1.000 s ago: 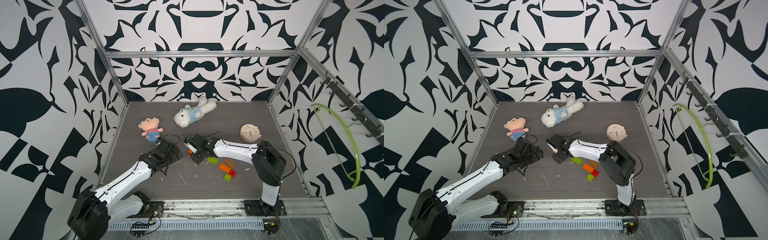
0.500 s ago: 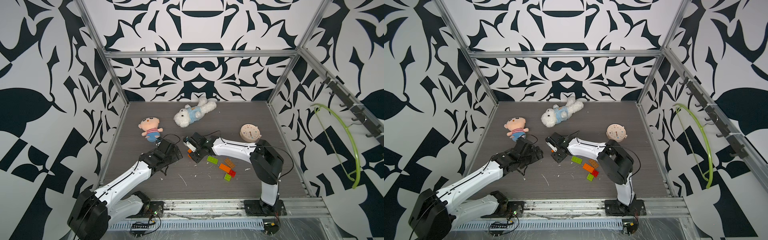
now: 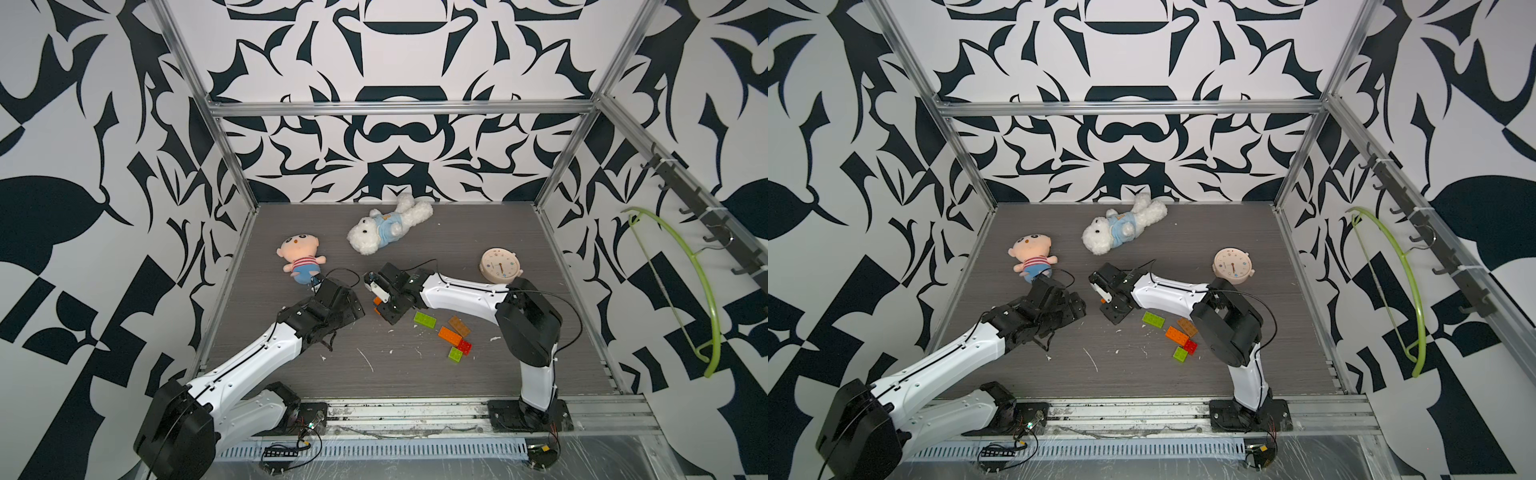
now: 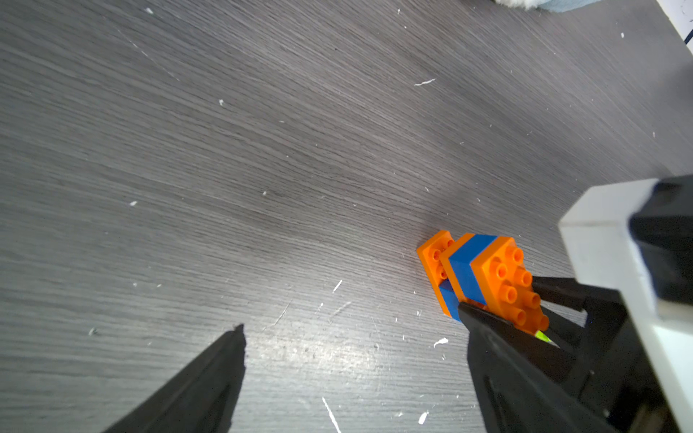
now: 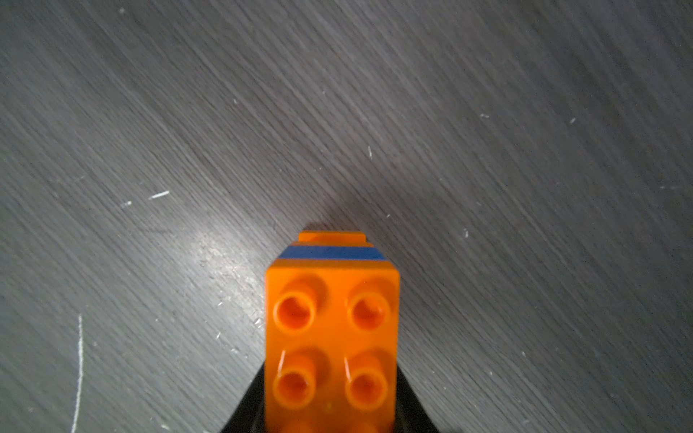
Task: Assemble the number 5 with lego
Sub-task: Assemble the lego brick with the lego brick.
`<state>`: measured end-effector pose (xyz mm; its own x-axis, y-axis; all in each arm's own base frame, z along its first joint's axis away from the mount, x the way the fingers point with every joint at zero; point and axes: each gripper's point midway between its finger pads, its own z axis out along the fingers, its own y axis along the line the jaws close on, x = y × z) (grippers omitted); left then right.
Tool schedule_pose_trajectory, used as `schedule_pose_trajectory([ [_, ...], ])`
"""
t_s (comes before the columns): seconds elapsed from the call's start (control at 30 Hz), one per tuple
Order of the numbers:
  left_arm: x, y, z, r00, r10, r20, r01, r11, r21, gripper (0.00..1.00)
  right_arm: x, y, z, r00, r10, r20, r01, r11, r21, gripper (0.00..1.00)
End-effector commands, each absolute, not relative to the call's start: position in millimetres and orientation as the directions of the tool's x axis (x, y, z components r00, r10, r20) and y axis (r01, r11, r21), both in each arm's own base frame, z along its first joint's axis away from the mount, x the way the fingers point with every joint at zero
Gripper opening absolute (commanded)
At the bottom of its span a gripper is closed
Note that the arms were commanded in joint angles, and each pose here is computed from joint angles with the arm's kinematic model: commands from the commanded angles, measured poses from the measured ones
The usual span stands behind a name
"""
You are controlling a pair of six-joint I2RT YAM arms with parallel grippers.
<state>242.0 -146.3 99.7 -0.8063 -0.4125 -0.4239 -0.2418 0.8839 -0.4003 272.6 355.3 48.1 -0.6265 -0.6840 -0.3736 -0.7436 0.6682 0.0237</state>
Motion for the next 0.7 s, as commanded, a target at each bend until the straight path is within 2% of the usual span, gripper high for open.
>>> schedule_pose_trajectory([
  [0.0,242.6,-145.0,102.7,-0.806,-0.411,-0.426,-0.247,0.888,-0.389,0.99,252.2,321.1,9.9,-0.665,-0.719,-0.199,-0.733,0.681,-0.012,0.34],
  [0.17,242.4,-145.5,101.0,-0.810,-0.407,-0.421,-0.247,0.889,-0.385,0.99,248.5,320.1,10.2,-0.656,-0.731,-0.187,-0.742,0.670,-0.013,0.34],
  [0.67,242.6,-143.5,103.5,-0.806,-0.406,-0.431,-0.246,0.892,-0.381,0.99,260.2,344.4,51.1,-0.632,-0.716,-0.296,-0.754,0.656,0.021,0.41],
])
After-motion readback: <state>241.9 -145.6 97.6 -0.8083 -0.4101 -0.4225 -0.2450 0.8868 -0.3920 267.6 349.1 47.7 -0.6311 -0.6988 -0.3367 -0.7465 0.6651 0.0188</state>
